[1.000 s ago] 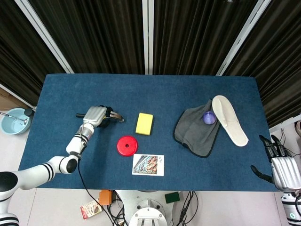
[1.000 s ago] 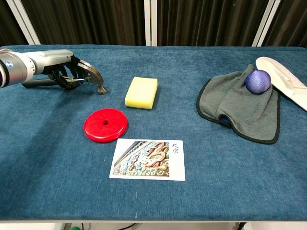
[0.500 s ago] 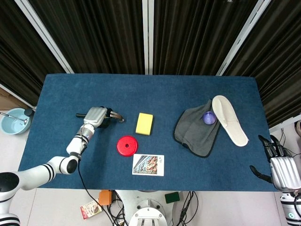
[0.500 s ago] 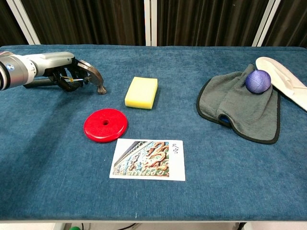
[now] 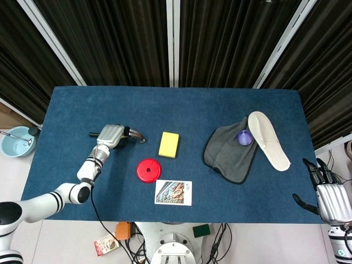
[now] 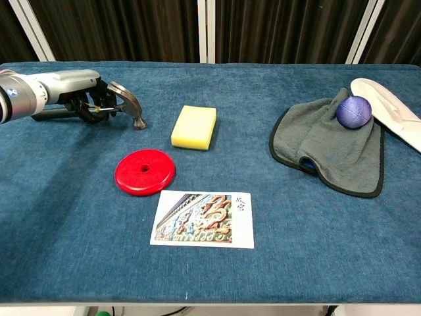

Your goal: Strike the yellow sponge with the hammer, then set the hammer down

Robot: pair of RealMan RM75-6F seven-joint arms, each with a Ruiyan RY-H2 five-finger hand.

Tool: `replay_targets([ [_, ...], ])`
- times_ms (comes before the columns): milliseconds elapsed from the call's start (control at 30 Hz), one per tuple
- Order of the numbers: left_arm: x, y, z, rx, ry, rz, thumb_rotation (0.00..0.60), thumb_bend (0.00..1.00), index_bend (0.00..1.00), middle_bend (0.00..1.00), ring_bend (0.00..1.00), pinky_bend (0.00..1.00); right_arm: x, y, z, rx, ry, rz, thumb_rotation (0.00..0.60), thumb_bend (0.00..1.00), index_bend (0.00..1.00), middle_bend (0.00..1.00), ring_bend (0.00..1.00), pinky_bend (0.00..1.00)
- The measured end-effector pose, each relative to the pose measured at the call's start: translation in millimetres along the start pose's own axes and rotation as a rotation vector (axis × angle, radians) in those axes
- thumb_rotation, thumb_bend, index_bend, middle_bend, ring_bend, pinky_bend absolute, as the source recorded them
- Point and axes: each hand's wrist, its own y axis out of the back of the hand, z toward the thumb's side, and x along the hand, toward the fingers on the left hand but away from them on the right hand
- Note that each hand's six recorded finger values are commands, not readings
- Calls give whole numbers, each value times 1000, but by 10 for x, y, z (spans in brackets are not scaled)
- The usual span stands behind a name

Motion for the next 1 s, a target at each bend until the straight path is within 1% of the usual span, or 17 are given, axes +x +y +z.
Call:
replay_targets([
  [400, 5, -14, -33, 1, 6, 7, 600, 552, 578, 545, 421, 462, 0, 3, -6, 2, -2, -1, 600, 192, 33, 141, 23, 224],
  [700, 3, 30, -16, -24, -13, 49, 600, 634, 659, 627, 504, 570, 3, 10, 1, 4, -2, -1, 600, 191, 33, 140, 23, 223],
  [800, -3, 65, -8, -34, -26, 73, 600, 665, 691, 656, 541, 636, 7, 14, 4, 4, -2, -2, 600, 191, 33, 141, 23, 223],
  [833, -5, 78, -5, -38, -30, 82, 600, 677, 709, 674, 565, 675, 8, 14, 5, 4, -2, -2, 600, 192, 33, 140, 23, 223],
  [867, -8, 92, 0, -42, -35, 92, 600, 681, 715, 679, 572, 687, 10, 15, 6, 4, -2, -2, 600, 192, 33, 140, 23, 223],
  [900, -12, 110, 6, -48, -43, 105, 600, 691, 728, 691, 588, 716, 12, 16, 8, 4, -2, -3, 600, 191, 33, 140, 23, 224],
  [967, -20, 135, 19, -57, -55, 123, 600, 726, 770, 730, 635, 806, 18, 20, 8, 5, -2, -3, 600, 192, 33, 140, 24, 223],
  [1000, -25, 151, 30, -66, -65, 133, 600, 738, 782, 741, 648, 831, 20, 21, 8, 5, -2, -3, 600, 192, 33, 141, 24, 223],
])
